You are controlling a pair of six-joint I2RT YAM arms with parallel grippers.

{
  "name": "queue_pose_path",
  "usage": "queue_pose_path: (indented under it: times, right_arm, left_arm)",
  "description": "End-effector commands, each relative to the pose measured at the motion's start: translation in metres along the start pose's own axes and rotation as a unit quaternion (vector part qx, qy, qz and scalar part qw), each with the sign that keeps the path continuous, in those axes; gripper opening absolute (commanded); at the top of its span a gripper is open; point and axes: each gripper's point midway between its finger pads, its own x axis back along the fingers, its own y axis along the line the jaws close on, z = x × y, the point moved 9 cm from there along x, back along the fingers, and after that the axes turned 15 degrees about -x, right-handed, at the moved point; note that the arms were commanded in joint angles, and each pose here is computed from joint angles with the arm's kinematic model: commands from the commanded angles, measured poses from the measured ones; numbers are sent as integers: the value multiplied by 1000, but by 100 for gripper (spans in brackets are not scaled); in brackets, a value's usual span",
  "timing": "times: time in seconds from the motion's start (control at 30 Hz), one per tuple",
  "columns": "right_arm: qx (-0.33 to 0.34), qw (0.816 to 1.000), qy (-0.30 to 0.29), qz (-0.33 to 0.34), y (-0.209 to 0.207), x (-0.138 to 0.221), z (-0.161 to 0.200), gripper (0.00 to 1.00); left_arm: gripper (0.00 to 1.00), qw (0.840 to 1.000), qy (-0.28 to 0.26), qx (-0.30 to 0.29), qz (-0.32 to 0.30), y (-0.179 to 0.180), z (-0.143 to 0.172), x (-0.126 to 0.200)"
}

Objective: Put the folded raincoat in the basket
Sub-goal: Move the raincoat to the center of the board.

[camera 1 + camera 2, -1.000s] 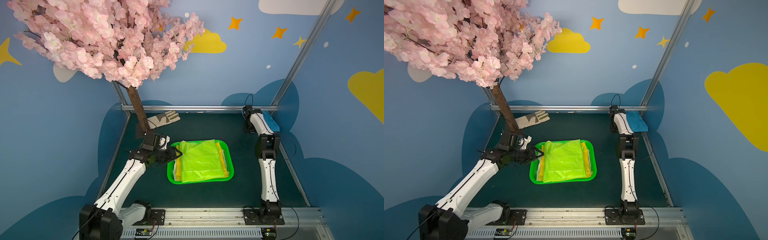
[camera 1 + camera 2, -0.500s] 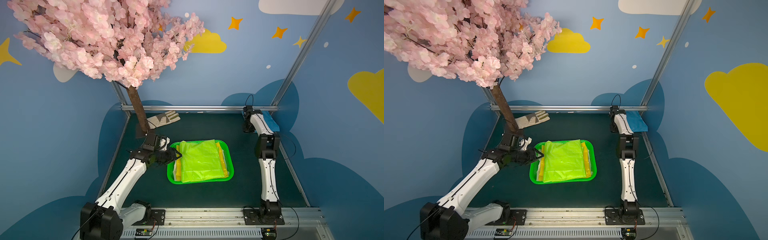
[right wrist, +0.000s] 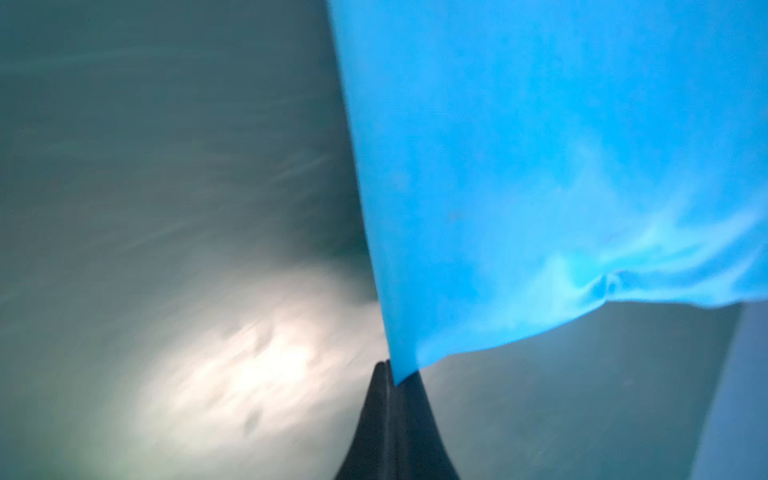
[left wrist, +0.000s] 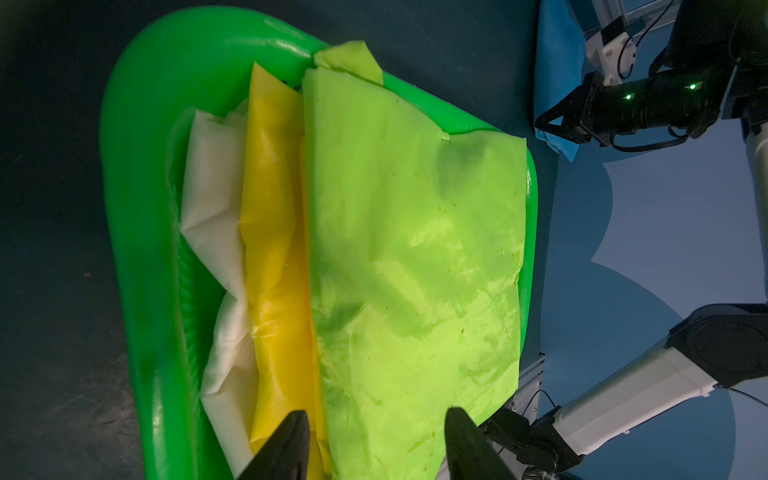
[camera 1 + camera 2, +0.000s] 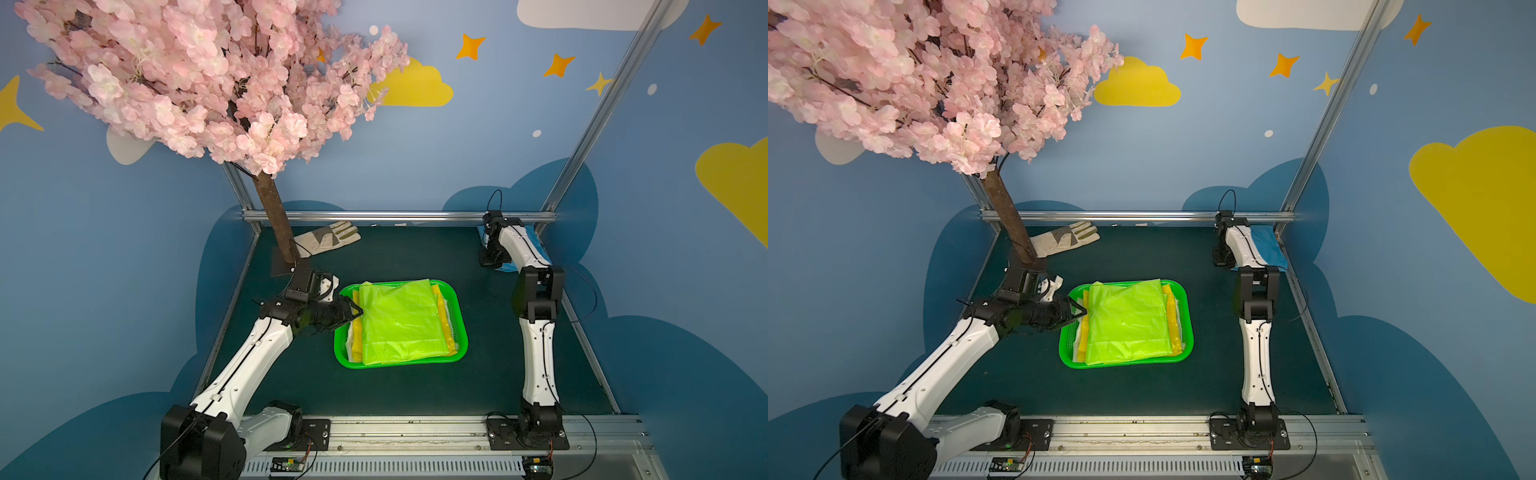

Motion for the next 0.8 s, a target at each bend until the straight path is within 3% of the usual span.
queue_pose_path:
  times: [0.0,0.17,0.2,0.27,0.33,0.5,0.63,0.77]
  right_arm:
    - [26,993,76,-91,46,30,51,0]
    - [103,979,98,-143,98,59,114,0]
    - [113,978,91,-151,101,68,120,5]
    - [113,977,70,-168,100,91,122,48]
    - [107,975,52,-190,90,110,116,62]
    - [32,974,34,-223,35,125,81,65]
    - [-66,971,32,-226,-24,106,43,65]
    - [-186,958,42,-213,-86,73,7,64]
  left_arm:
    - [56,1000,2,8,0,0,4,4]
    - [57,1000,-3,7,20,-12,0,16]
    - [57,1000,-7,4,23,-15,-2,19]
    - [59,1000,-15,-4,24,-21,-8,25]
    - [59,1000,-16,-13,17,-25,-14,30]
    - [60,999,-23,-34,20,-37,-44,33]
    - [60,998,-23,-41,34,-41,-74,22]
    - [59,998,-5,-37,56,-41,-98,2]
